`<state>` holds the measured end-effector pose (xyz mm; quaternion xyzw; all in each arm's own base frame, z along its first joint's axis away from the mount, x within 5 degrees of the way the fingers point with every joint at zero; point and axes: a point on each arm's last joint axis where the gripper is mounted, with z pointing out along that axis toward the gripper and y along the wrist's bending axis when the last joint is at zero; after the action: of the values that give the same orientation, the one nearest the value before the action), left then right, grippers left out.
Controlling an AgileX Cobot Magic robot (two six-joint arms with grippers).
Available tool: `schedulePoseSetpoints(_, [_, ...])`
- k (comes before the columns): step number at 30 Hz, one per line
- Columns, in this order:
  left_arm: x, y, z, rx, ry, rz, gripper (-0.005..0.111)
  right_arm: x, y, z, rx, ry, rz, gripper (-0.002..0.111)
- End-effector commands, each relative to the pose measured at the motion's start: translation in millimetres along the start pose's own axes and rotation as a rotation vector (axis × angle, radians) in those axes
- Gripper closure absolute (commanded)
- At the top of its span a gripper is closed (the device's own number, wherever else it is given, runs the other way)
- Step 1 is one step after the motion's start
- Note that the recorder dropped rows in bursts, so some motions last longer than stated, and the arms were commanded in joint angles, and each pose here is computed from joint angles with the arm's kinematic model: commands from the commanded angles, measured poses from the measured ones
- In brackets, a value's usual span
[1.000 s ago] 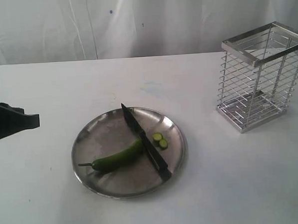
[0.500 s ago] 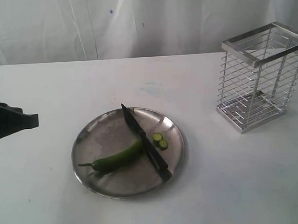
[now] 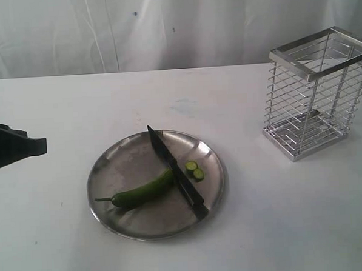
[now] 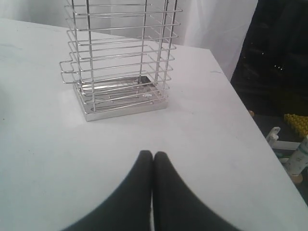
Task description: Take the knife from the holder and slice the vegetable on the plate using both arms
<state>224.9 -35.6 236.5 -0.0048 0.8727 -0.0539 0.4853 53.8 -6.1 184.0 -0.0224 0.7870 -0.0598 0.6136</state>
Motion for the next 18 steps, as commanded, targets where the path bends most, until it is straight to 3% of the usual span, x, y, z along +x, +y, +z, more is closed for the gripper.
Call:
schedulePoseSetpoints(1, [0.3,1.3,-1.9,-0.010,-0.007,0.011,0.107,0.4,-0.2,-0.1,0.003,-0.002,-0.010,0.108])
schedulePoseSetpoints(6, [-6.9,1.1,-14.3,-0.006,-0.064,0.008,0.107,-2.0,-0.2,-0.1,0.004,-0.028,-0.017,0.108])
schedulePoseSetpoints(12, [-34.7,2.3,-95.2,0.045,-0.399,-0.018,0.107,-1.6,-0.1,-0.1,0.003,-0.023,-0.013,0.108])
schedulePoseSetpoints(18, [-34.5,8.2,-179.6,0.097,-0.730,-0.044,0.107,-1.6,-0.1,-0.1,0.003,-0.023,-0.013,0.108])
